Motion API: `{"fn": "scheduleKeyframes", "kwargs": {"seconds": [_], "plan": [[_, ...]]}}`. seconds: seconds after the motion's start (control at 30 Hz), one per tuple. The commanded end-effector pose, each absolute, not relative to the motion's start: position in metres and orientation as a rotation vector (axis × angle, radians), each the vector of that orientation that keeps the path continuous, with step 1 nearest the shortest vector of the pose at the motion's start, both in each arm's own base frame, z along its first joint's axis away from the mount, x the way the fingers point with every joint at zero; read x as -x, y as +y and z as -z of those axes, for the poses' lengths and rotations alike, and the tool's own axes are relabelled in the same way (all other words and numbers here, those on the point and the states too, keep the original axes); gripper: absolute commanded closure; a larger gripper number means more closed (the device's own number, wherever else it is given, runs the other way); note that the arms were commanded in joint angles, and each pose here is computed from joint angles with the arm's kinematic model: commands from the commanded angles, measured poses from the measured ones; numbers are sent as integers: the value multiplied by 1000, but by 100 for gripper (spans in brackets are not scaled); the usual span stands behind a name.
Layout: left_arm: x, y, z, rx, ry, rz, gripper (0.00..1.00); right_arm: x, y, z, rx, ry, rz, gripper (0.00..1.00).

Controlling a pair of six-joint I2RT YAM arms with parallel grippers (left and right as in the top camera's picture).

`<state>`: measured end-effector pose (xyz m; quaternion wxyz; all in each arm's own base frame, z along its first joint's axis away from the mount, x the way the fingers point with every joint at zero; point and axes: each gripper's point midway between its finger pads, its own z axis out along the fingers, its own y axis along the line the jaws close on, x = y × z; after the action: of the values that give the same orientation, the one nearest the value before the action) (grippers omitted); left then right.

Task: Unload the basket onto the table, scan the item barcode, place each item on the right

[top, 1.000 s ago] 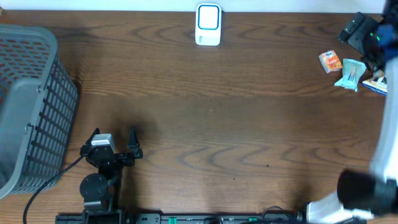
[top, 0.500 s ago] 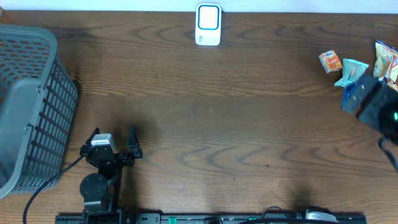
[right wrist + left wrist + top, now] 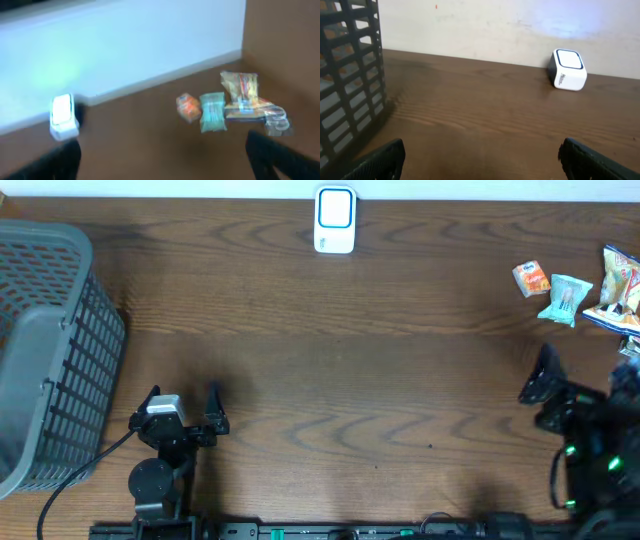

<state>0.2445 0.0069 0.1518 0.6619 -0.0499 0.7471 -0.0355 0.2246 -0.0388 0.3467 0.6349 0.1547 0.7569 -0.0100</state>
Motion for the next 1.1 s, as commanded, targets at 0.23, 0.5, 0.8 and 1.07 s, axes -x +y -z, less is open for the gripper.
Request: {"fn": "scheduleKeyframes", "kwargs": {"seconds": [0.23, 0.5, 0.8, 1.07], "plan": [[-244, 5, -136, 96, 1728, 82, 2, -235, -34, -253, -239, 1367, 28, 1], [-244, 5, -136, 96, 1728, 82, 2, -244, -30, -199, -168, 1462, 52, 1], [-244, 5, -136, 96, 1728, 82, 2, -245, -21, -157, -88, 1644, 50, 1], [-244, 5, -136, 96, 1728, 82, 2, -245, -21, -157, -88, 1643, 50, 1]]}}
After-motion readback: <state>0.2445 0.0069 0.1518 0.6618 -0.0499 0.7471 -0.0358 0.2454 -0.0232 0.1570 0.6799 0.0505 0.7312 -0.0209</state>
